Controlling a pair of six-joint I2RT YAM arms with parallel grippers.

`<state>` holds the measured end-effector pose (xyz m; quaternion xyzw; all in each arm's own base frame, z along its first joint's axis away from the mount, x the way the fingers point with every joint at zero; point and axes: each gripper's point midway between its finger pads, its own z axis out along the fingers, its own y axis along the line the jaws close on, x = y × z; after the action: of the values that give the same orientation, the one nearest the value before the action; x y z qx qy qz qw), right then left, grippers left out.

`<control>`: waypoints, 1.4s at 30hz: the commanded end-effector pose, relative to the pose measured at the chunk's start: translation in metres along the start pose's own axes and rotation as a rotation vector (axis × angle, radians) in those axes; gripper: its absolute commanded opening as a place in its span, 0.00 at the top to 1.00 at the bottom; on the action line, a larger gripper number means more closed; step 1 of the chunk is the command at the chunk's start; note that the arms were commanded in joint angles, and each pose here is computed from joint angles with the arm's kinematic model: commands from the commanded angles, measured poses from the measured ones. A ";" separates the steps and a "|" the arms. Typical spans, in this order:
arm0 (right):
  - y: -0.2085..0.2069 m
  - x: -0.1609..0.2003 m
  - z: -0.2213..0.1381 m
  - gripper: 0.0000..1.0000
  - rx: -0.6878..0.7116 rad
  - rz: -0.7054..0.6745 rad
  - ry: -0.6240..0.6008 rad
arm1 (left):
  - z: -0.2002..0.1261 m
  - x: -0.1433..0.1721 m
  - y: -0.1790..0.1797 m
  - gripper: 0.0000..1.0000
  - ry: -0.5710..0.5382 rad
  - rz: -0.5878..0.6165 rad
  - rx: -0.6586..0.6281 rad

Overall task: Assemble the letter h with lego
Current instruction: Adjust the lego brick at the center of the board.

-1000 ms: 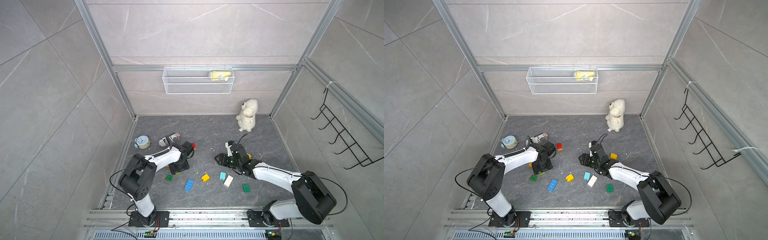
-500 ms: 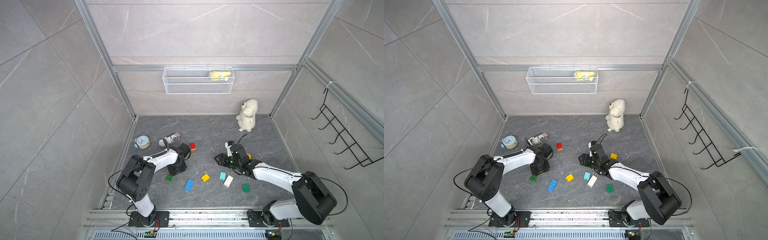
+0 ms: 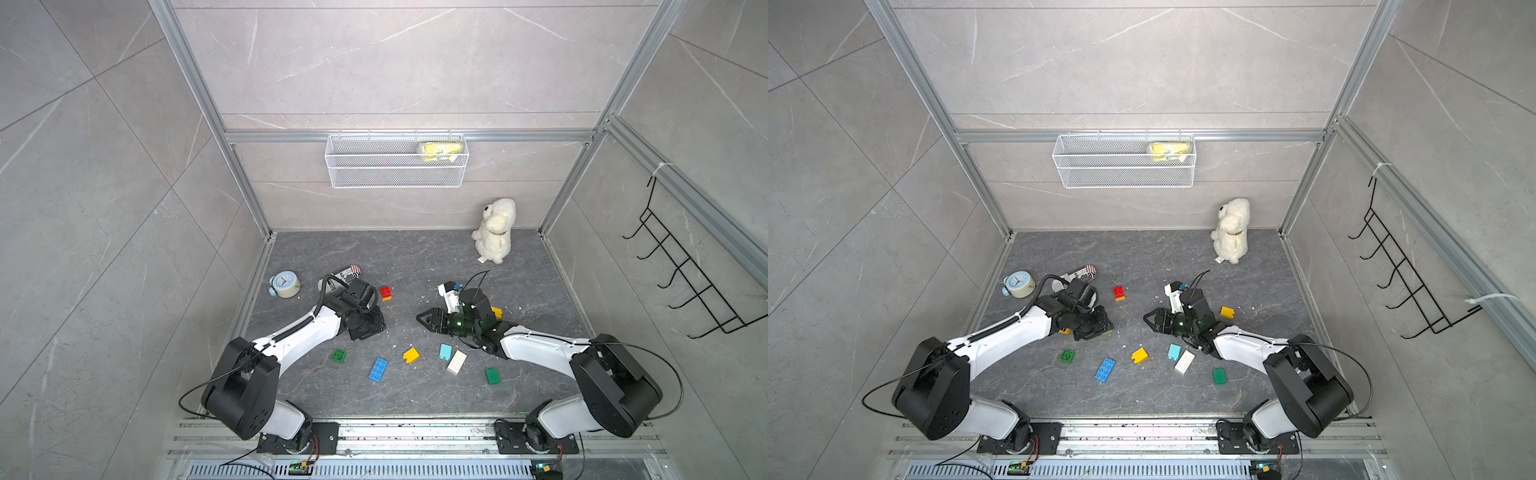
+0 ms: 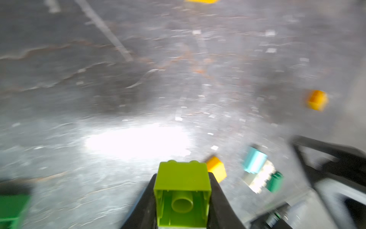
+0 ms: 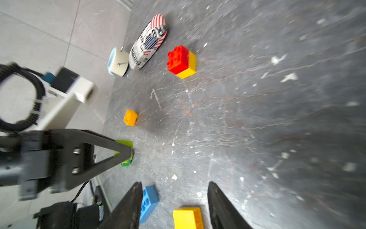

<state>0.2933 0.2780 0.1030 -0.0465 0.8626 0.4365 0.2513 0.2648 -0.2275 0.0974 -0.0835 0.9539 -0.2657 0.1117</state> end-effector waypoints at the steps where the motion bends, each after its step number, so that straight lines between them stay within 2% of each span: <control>1: 0.019 0.004 0.007 0.45 -0.105 0.000 0.051 | -0.003 -0.001 -0.036 0.85 0.010 0.066 0.194; 6: 0.006 0.004 0.006 0.46 -0.034 0.003 0.035 | 0.032 -0.003 -0.050 0.85 0.095 -0.051 0.275; 14: -0.028 -0.007 -0.019 0.46 0.216 -0.033 -0.066 | 0.086 -0.006 -0.063 0.86 0.206 -0.069 0.249; 18: -0.037 -0.010 -0.025 0.45 0.274 -0.030 -0.082 | 0.106 -0.014 -0.067 0.85 0.220 -0.077 0.223; 21: -0.040 -0.010 -0.027 0.45 0.301 -0.028 -0.082 | 0.119 -0.017 -0.068 0.81 0.229 -0.093 0.220; 26: -0.040 -0.007 -0.022 0.44 0.290 -0.015 -0.056 | 0.134 -0.018 -0.069 0.78 0.245 -0.150 0.246; 31: -0.036 -0.001 -0.004 0.51 0.171 0.054 -0.030 | 0.135 -0.026 -0.073 0.77 0.211 -0.272 0.278; 34: -0.040 -0.003 0.001 0.53 0.135 0.073 -0.054 | 0.135 -0.026 -0.081 0.77 0.199 -0.332 0.317; 37: -0.041 -0.009 0.002 0.55 0.110 0.056 -0.101 | 0.138 -0.017 -0.091 0.77 0.214 -0.344 0.316; 42: -0.053 -0.011 0.002 0.55 0.161 0.041 -0.118 | 0.135 -0.012 -0.103 0.77 0.208 -0.346 0.326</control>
<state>0.3116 0.2471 0.0664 0.0162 0.8863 0.3722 0.2750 0.3199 -0.3697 0.0368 -0.1835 0.8839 -0.4296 -0.0220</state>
